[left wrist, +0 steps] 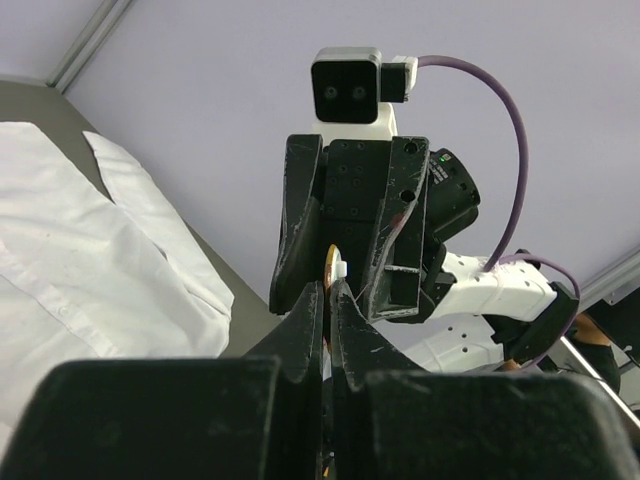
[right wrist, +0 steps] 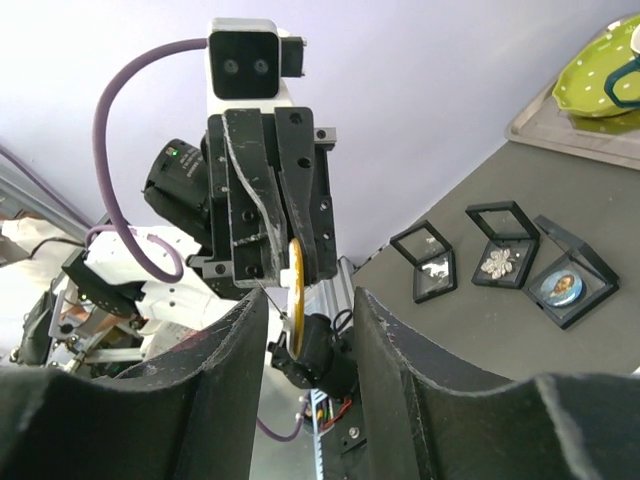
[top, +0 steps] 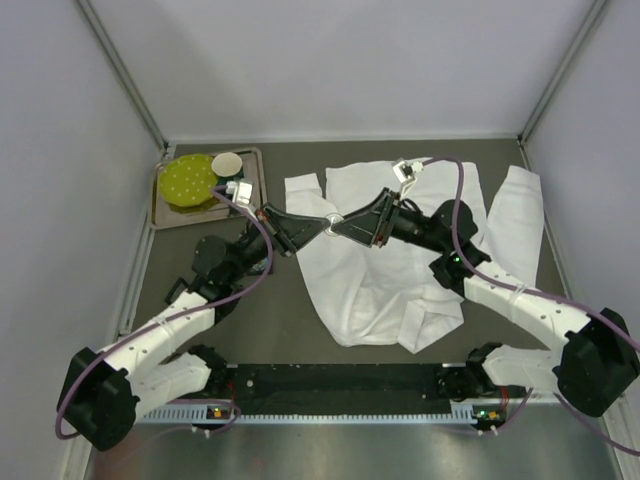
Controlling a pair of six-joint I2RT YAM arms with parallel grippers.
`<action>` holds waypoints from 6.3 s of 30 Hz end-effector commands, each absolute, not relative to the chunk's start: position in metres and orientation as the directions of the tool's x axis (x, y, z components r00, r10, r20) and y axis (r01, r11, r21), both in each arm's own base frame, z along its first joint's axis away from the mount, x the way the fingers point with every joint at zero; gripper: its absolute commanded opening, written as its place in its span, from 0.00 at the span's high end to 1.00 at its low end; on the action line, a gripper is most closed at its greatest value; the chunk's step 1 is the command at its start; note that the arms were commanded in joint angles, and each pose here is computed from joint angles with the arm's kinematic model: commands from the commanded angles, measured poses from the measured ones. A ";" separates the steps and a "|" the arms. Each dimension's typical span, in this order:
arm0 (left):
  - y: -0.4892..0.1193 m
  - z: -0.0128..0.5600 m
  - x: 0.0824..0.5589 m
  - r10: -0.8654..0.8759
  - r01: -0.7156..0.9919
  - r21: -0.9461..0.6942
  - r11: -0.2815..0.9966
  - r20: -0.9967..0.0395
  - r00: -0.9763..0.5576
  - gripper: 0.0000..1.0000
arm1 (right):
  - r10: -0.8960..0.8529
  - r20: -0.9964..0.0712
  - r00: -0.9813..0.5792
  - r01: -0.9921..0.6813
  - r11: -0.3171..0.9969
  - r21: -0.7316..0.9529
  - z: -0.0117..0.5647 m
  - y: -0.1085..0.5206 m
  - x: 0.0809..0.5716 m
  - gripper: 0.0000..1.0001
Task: Remove the brooch from the garment
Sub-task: Close the brooch.
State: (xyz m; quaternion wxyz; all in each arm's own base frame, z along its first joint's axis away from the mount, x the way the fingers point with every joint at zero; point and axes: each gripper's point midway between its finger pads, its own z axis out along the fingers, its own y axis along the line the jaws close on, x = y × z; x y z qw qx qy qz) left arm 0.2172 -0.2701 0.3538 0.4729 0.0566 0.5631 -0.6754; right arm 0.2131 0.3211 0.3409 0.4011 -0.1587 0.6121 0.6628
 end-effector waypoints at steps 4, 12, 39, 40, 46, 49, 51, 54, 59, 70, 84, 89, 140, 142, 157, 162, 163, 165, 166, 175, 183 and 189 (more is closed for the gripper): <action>-0.263 0.368 0.215 -0.603 0.738 -0.667 0.099 -0.630 -0.489 1.00 | 0.390 -0.734 -0.556 -0.792 0.017 0.610 0.380 0.325 0.208 0.62; -0.257 0.371 0.218 -0.612 0.736 -0.656 0.167 -0.654 -0.444 1.00 | 0.385 -0.747 -0.542 -0.791 0.068 0.608 0.366 0.318 0.203 0.52; -0.237 0.377 0.226 -0.611 0.735 -0.585 0.342 -0.733 -0.299 1.00 | 0.452 -0.744 -0.493 -0.741 0.231 0.631 0.348 0.356 0.230 0.59; -0.236 0.376 0.227 -0.608 0.736 -0.578 0.351 -0.739 -0.291 1.00 | 0.458 -0.743 -0.488 -0.742 0.231 0.630 0.351 0.355 0.230 0.60; -0.236 0.376 0.228 -0.599 0.738 -0.570 0.362 -0.749 -0.285 1.00 | 0.472 -0.730 -0.495 -0.744 0.204 0.636 0.355 0.357 0.229 0.60; -0.237 0.376 0.226 -0.597 0.741 -0.571 0.354 -0.748 -0.291 1.00 | 0.475 -0.723 -0.501 -0.746 0.185 0.639 0.358 0.360 0.228 0.60; -0.237 0.376 0.226 -0.597 0.741 -0.571 0.353 -0.747 -0.292 1.00 | 0.479 -0.714 -0.510 -0.743 0.173 0.647 0.359 0.360 0.227 0.60; -0.235 0.376 0.226 -0.601 0.737 -0.573 0.357 -0.746 -0.289 1.00 | 0.489 -0.708 -0.509 -0.741 0.169 0.650 0.361 0.359 0.227 0.60; -0.237 0.376 0.224 -0.599 0.740 -0.577 0.345 -0.742 -0.299 1.00 | 0.500 -0.706 -0.502 -0.741 0.172 0.649 0.363 0.357 0.228 0.60; -0.236 0.377 0.219 -0.606 0.750 -0.576 0.326 -0.736 -0.303 1.00 | 0.506 -0.690 -0.518 -0.738 0.144 0.659 0.366 0.359 0.227 0.65; -0.238 0.378 0.215 -0.603 0.766 -0.566 0.304 -0.737 -0.305 1.00 | 0.460 -0.705 -0.539 -0.762 0.091 0.642 0.365 0.366 0.216 0.70; -0.240 0.379 0.213 -0.596 0.773 -0.561 0.296 -0.741 -0.309 1.00 | 0.464 -0.703 -0.540 -0.756 0.101 0.647 0.366 0.363 0.219 0.69; -0.239 0.378 0.208 -0.621 0.765 -0.596 0.246 -0.703 -0.348 1.00 | 0.427 -0.698 -0.575 -0.779 -0.025 0.627 0.370 0.352 0.206 0.68; -0.240 0.376 0.208 -0.619 0.764 -0.597 0.244 -0.703 -0.351 1.00 | 0.429 -0.696 -0.576 -0.777 -0.021 0.629 0.369 0.352 0.207 0.69; -0.241 0.374 0.207 -0.613 0.766 -0.596 0.239 -0.704 -0.357 1.00 | 0.431 -0.697 -0.573 -0.779 -0.024 0.626 0.373 0.352 0.208 0.69; -0.241 0.376 0.206 -0.610 0.769 -0.592 0.243 -0.709 -0.353 1.00 | 0.433 -0.701 -0.567 -0.782 -0.017 0.623 0.375 0.352 0.208 0.65; -0.241 0.376 0.207 -0.611 0.769 -0.591 0.245 -0.710 -0.351 1.00 | 0.432 -0.703 -0.564 -0.786 -0.020 0.618 0.377 0.352 0.207 0.65; -0.241 0.375 0.207 -0.610 0.768 -0.591 0.245 -0.710 -0.352 1.00 | 0.432 -0.706 -0.562 -0.788 -0.018 0.616 0.377 0.352 0.208 0.65; -0.241 0.375 0.207 -0.609 0.767 -0.592 0.246 -0.710 -0.353 1.00 | 0.432 -0.706 -0.561 -0.787 -0.014 0.617 0.378 0.352 0.208 0.65; -0.241 0.377 0.208 -0.609 0.767 -0.591 0.249 -0.712 -0.351 1.00 | 0.432 -0.707 -0.559 -0.781 0.012 0.625 0.373 0.352 0.213 0.66; -0.240 0.376 0.208 -0.608 0.766 -0.592 0.252 -0.712 -0.351 1.00 | 0.439 -0.707 -0.554 -0.777 0.031 0.629 0.369 0.349 0.214 0.67; -0.240 0.379 0.206 -0.612 0.770 -0.588 0.248 -0.711 -0.346 1.00 | 0.450 -0.708 -0.545 -0.777 0.045 0.627 0.372 0.347 0.215 0.70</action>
